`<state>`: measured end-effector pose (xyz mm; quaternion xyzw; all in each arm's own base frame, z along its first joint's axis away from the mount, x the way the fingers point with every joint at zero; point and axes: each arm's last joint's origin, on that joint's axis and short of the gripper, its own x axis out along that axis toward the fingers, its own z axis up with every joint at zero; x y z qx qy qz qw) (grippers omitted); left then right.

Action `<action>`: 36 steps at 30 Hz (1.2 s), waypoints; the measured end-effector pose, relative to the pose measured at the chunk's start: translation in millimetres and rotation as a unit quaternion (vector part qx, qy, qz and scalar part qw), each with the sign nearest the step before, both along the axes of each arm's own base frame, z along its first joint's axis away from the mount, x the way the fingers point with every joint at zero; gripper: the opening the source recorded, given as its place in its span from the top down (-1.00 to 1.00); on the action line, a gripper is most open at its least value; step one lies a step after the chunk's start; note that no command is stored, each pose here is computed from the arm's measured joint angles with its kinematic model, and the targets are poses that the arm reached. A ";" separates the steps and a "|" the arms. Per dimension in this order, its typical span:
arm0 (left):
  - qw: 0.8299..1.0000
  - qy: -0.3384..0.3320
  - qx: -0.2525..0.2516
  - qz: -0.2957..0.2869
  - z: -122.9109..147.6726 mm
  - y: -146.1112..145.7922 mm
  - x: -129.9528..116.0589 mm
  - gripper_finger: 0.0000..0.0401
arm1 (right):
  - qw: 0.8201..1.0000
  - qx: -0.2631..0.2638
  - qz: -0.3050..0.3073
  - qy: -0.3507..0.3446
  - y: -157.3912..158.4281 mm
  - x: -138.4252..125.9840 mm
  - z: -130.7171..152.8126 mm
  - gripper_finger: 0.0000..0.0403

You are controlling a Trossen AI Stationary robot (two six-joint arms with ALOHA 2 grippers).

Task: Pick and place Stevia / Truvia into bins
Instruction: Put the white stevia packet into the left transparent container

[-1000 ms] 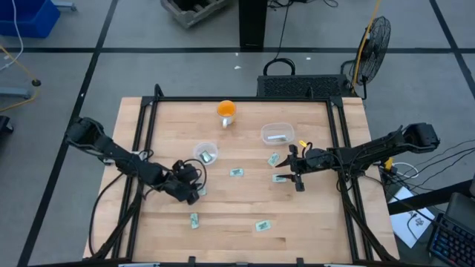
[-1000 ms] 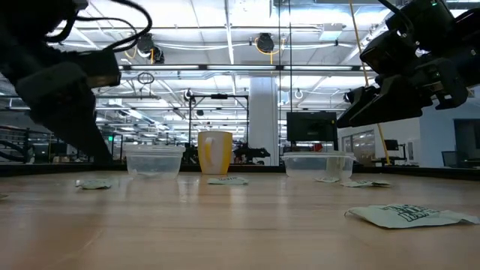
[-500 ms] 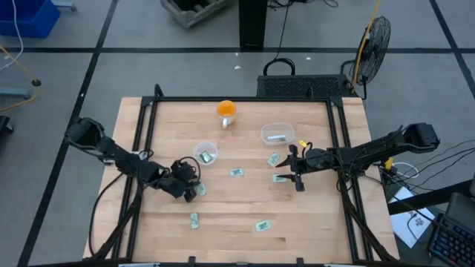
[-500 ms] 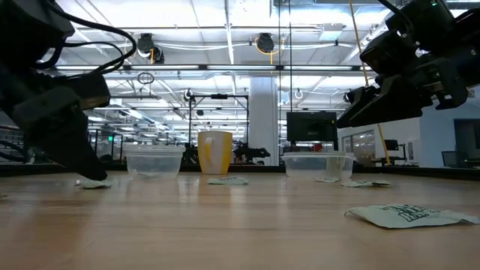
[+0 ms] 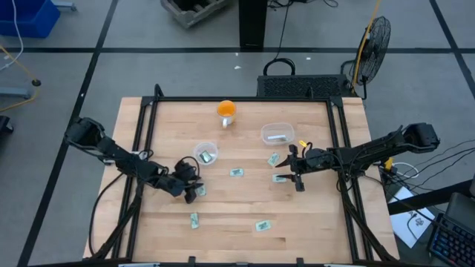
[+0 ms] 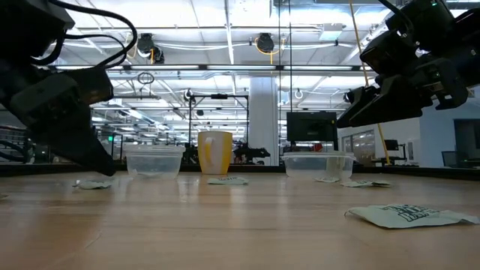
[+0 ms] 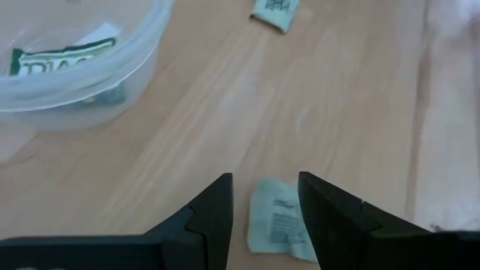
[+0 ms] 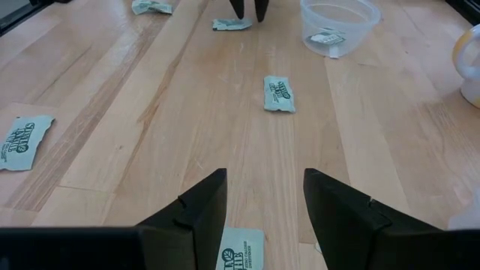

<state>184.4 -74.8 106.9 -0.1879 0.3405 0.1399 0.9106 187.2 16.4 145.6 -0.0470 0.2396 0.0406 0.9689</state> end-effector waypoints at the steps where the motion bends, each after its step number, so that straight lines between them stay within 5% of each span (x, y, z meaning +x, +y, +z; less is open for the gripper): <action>1: 1.000 0.004 0.000 0.002 -0.6 0.3 -0.7 0.22 | 1.000 0.000 0.000 0.000 0.0 0.0 0.0 0.15; 20: 0.999 0.021 -0.008 0.033 -13.1 -0.2 1.0 0.22 | 1.000 0.000 0.000 0.000 0.0 0.0 0.0 0.15; 36: 1.000 0.020 0.005 0.003 -22.3 -9.2 2.9 0.22 | 1.000 0.001 -0.001 0.001 0.0 -0.1 -0.1 0.15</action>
